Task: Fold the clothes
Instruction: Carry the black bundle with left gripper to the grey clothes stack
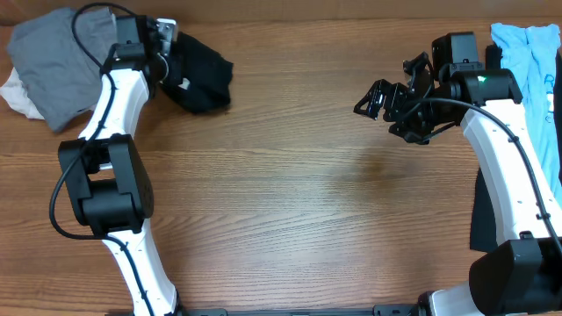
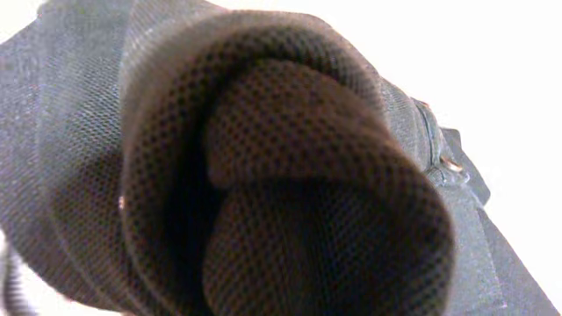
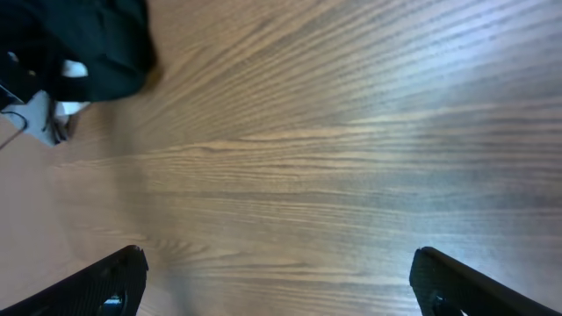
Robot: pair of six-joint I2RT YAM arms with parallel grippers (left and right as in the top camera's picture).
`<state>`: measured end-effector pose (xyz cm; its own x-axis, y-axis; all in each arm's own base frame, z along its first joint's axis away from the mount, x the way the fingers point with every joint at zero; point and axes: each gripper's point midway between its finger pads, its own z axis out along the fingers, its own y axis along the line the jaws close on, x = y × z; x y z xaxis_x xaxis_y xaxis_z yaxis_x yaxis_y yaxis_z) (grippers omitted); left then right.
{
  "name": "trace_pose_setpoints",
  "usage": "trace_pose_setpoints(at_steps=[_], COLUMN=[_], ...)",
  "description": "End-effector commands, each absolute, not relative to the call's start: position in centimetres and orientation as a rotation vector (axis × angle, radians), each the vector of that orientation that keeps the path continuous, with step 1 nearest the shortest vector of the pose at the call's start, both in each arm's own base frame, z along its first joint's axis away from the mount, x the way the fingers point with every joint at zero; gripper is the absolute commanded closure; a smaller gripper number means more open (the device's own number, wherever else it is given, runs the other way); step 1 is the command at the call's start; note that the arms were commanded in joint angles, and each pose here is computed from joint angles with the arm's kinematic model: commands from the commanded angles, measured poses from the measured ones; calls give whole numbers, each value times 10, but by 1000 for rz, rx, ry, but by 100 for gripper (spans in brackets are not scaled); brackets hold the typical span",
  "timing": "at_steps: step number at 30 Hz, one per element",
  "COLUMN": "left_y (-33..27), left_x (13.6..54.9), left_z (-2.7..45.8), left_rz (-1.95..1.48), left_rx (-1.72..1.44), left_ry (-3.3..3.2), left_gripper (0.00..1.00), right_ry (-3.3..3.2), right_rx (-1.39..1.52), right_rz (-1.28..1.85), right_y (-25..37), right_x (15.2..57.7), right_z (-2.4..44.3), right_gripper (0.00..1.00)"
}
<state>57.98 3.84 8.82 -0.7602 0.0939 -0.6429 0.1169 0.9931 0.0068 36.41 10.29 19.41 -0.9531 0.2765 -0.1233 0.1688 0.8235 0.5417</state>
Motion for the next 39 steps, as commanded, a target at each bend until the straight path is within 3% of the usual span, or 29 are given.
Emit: trace_pose_setpoints(at_steps=[1, 17, 31, 39], left_y=[79, 128, 213, 228], left_x=[591, 608, 580, 574], left_z=[116, 246, 242, 213], left_rz=[141, 187, 215, 63], left_rx=[112, 26, -261, -281], left_ry=[2388, 2196, 2210, 2250], left_gripper=[96, 96, 96, 96], right_ry=[2822, 2830, 2829, 2836], right_rx=[351, 355, 354, 358], right_rz=[783, 783, 782, 782], right_y=[101, 101, 101, 101], right_x=[363, 361, 362, 360], right_z=[192, 191, 191, 191], right_gripper=[0, 0, 0, 0])
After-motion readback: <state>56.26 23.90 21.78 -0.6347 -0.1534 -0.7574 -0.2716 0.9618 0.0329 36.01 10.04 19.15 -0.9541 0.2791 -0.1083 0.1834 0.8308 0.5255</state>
